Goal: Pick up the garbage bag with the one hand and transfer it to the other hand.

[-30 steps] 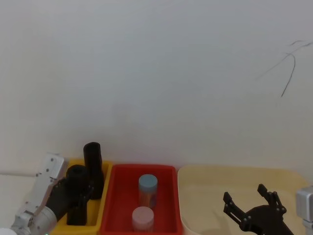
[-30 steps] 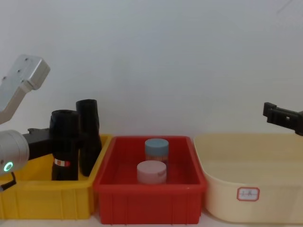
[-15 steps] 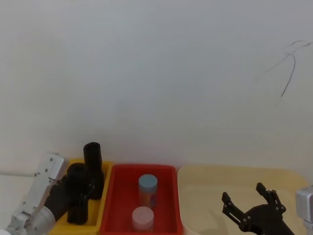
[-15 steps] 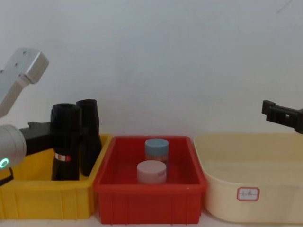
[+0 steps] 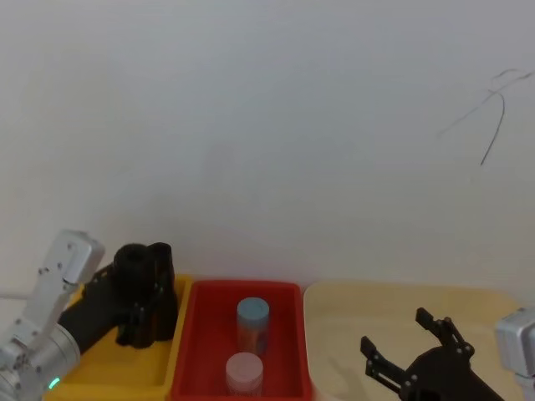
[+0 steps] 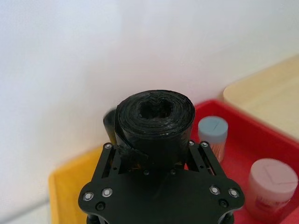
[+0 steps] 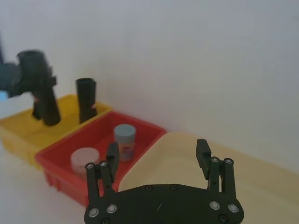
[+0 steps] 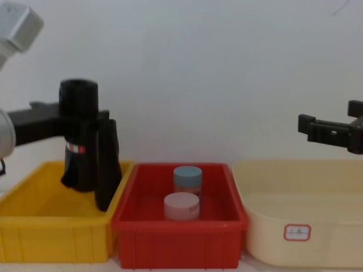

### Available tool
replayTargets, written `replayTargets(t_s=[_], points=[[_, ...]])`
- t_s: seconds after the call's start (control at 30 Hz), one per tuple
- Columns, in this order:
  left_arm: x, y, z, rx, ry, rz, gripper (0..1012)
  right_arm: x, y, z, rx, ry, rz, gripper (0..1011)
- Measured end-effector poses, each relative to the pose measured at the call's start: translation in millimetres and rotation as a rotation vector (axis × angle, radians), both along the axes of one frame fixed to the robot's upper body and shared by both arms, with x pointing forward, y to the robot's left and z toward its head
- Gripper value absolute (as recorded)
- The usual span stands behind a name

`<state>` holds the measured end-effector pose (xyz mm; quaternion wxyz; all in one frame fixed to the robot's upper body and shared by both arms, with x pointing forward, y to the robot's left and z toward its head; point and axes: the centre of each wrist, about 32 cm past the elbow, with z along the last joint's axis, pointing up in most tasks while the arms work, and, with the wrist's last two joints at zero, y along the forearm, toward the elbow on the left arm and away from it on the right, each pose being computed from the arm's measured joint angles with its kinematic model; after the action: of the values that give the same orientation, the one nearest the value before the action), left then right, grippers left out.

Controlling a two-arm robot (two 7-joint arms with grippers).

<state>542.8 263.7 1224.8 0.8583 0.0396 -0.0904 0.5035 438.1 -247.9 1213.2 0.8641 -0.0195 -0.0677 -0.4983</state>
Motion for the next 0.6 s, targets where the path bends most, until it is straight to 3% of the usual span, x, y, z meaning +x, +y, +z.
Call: replayTargets(t_s=[0.27, 0.6], points=[[-2.3, 10.0, 25.5, 0.001, -0.079, -0.089, 499, -5.1, -6.9, 15.9, -0.069, 0.003, 0.087, 1000], [-3.1, 15.3, 47.8, -0.012, -0.1, -0.225, 499, -13.0, -14.6, 28.8, -0.137, -0.005, 0.138, 1000]])
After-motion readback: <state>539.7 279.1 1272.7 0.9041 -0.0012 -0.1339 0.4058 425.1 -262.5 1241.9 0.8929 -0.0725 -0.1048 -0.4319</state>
